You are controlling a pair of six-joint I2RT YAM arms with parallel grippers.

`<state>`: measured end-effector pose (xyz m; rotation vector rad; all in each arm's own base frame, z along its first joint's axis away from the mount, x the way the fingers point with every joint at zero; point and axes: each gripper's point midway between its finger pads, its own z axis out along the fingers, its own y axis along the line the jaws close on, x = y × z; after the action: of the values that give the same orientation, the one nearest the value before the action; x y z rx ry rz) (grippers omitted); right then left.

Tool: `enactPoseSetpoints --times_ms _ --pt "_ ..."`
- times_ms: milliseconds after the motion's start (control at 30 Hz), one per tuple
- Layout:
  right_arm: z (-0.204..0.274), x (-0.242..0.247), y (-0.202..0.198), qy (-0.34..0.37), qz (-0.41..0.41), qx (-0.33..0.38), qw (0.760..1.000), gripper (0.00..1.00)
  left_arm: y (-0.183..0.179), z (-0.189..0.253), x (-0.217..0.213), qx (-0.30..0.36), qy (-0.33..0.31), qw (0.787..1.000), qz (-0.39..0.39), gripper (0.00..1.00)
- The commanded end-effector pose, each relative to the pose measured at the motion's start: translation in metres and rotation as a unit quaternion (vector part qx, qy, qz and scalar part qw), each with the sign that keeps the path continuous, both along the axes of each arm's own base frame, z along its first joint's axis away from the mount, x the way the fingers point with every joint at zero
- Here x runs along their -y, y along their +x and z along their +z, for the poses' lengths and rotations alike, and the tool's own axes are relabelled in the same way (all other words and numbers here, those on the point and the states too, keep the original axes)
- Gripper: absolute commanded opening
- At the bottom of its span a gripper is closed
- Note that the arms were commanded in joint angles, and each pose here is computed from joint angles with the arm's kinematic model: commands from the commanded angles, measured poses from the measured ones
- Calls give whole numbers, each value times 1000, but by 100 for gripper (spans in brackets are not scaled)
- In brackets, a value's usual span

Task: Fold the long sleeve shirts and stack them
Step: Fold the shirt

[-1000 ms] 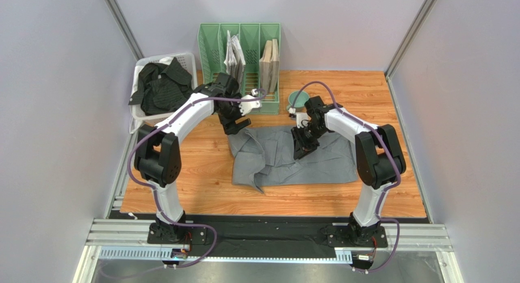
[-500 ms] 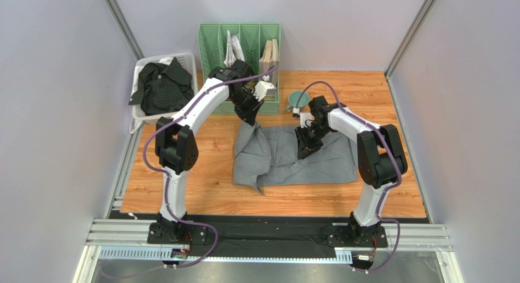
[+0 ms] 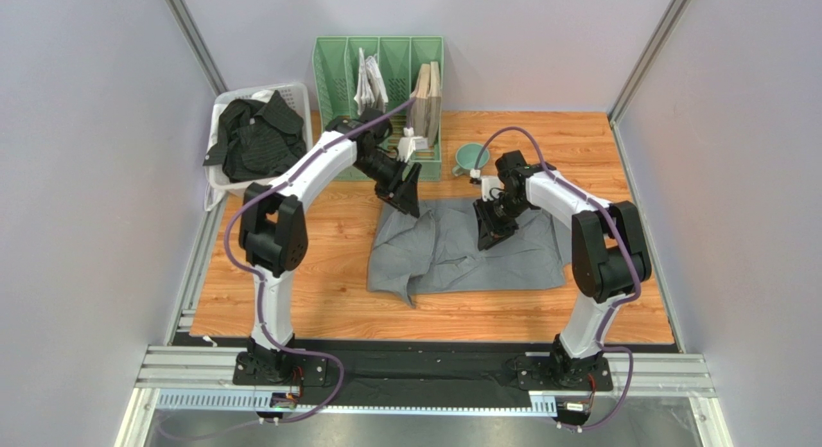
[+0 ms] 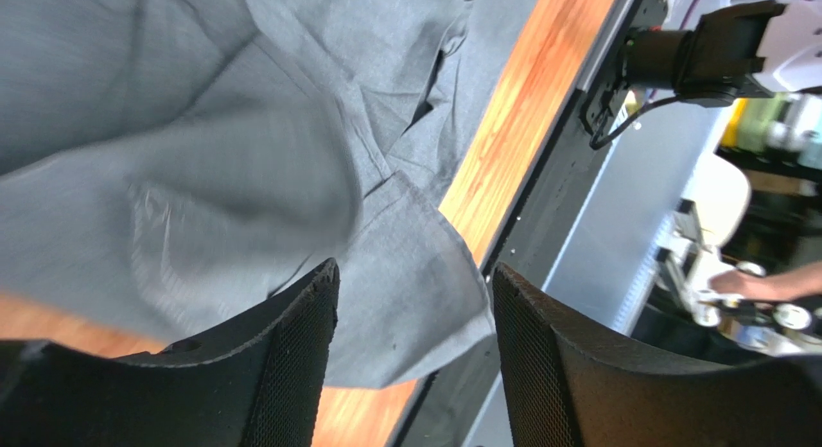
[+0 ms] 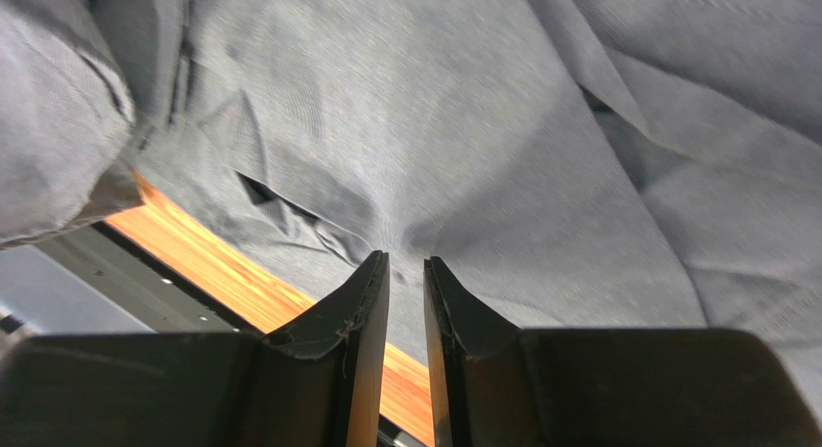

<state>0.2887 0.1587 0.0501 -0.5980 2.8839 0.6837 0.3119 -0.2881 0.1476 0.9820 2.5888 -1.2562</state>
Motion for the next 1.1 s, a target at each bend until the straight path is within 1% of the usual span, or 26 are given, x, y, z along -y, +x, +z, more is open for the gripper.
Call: enactPoseSetpoints --times_ms 0,67,100,167,233,267,300,333,367,400,500,533,567,633,667,700,733,767,800,833,867,900,933,967,1033,1067 --pt "-1 25 -4 -54 15 30 998 24 29 77 -36 142 -53 988 14 66" --pt "-12 37 -7 -82 19 27 996 24 39 80 -55 177 -40 983 25 67" --pt "-17 44 -5 -92 17 26 995 24 38 88 -63 204 -32 978 24 67" --pt "-32 61 -2 -125 23 21 992 23 37 87 -79 245 3 969 9 67" --pt "-44 86 -1 -153 36 15 988 22 25 95 -90 277 15 961 -3 69" --pt "-46 94 2 -162 42 18 986 22 24 96 -95 298 25 954 -14 72" --pt "-49 110 8 -175 63 31 982 22 12 100 -100 312 25 950 -22 78" --pt "-49 120 13 -186 72 39 979 21 8 100 -102 322 27 946 -30 91" --pt "-54 133 23 -208 84 50 973 21 7 99 -104 334 31 941 -34 92" --pt "-47 147 43 -220 87 75 969 21 -1 95 -108 344 34 937 -47 98" --pt "-32 161 79 -221 79 117 965 21 -14 85 -108 350 22 933 -79 99" --pt "-12 158 99 -217 76 149 962 21 -16 83 -107 353 19 932 -85 99" --pt "-1 153 103 -204 71 161 963 22 -17 81 -103 361 19 928 -96 99" --pt "40 141 112 -174 47 201 963 24 -20 72 -98 372 21 920 -121 99" --pt "50 127 105 -135 38 197 970 25 -16 68 -90 392 32 910 -134 99" --pt "65 117 102 -113 30 205 972 26 -13 56 -85 392 44 908 -143 99" --pt "71 108 97 -92 26 200 975 26 -8 50 -79 397 53 905 -146 93" --pt "74 95 88 -62 9 182 981 27 0 47 -67 412 57 897 -151 88" --pt "75 86 83 -50 8 172 984 26 12 36 -57 401 60 902 -152 82" --pt "76 81 78 -39 1 162 986 26 19 30 -49 389 61 908 -145 71" --pt "72 73 68 -18 -14 137 990 26 24 22 -40 380 64 911 -147 67" --pt "70 70 63 -8 -23 123 992 25 42 11 -28 370 71 915 -146 63" --pt "68 67 58 0 -29 112 993 25 47 4 -22 363 74 917 -147 62" --pt "67 62 54 15 -38 101 994 25 54 -16 -16 346 81 922 -152 62" --pt "55 61 42 17 -47 80 996 25 63 -22 -4 352 82 919 -159 60" --pt "50 62 41 14 -50 78 996 25 65 -38 -1 341 90 921 -166 60"
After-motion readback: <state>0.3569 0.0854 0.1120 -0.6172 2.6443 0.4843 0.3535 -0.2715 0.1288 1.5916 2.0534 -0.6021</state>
